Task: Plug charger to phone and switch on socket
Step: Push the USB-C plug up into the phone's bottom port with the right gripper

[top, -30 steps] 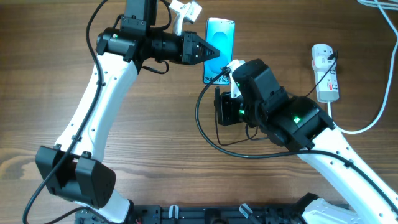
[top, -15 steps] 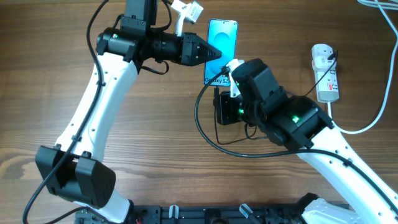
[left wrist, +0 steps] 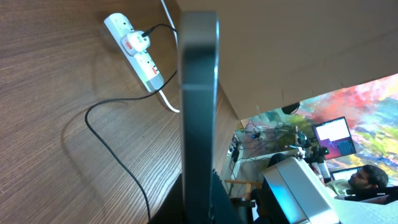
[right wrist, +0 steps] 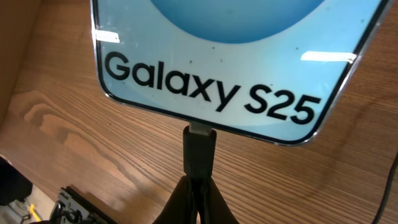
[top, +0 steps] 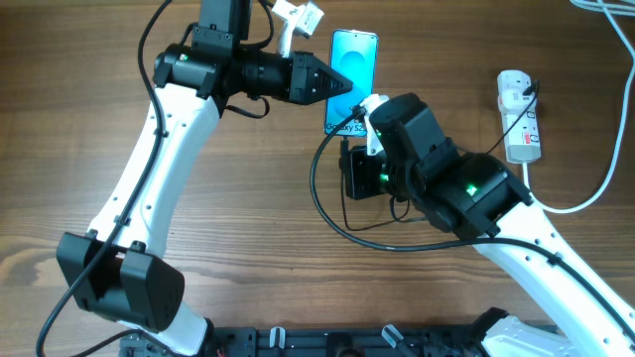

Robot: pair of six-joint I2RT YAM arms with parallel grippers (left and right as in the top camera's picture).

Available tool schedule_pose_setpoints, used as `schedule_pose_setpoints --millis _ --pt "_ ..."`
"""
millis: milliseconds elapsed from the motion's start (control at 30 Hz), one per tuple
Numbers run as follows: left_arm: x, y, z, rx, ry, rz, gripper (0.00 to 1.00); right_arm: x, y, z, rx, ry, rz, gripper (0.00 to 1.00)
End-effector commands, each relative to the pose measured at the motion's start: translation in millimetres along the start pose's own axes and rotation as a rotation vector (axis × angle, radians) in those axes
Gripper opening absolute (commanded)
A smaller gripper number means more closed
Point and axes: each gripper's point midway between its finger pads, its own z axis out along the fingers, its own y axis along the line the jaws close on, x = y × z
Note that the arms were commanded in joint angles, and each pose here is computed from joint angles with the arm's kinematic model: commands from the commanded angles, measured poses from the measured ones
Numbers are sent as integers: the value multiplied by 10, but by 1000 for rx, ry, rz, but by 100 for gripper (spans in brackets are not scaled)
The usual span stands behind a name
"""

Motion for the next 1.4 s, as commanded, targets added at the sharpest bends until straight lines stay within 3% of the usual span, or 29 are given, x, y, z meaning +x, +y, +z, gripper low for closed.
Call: schedule_pose_setpoints --millis 0,1367 --pt "-20 -100 -46 18 -10 44 3 -85 80 -31 -26 -19 -26 4" --pt "-3 -97 -46 17 -5 35 4 -130 -2 -32 22 -45 -21 4"
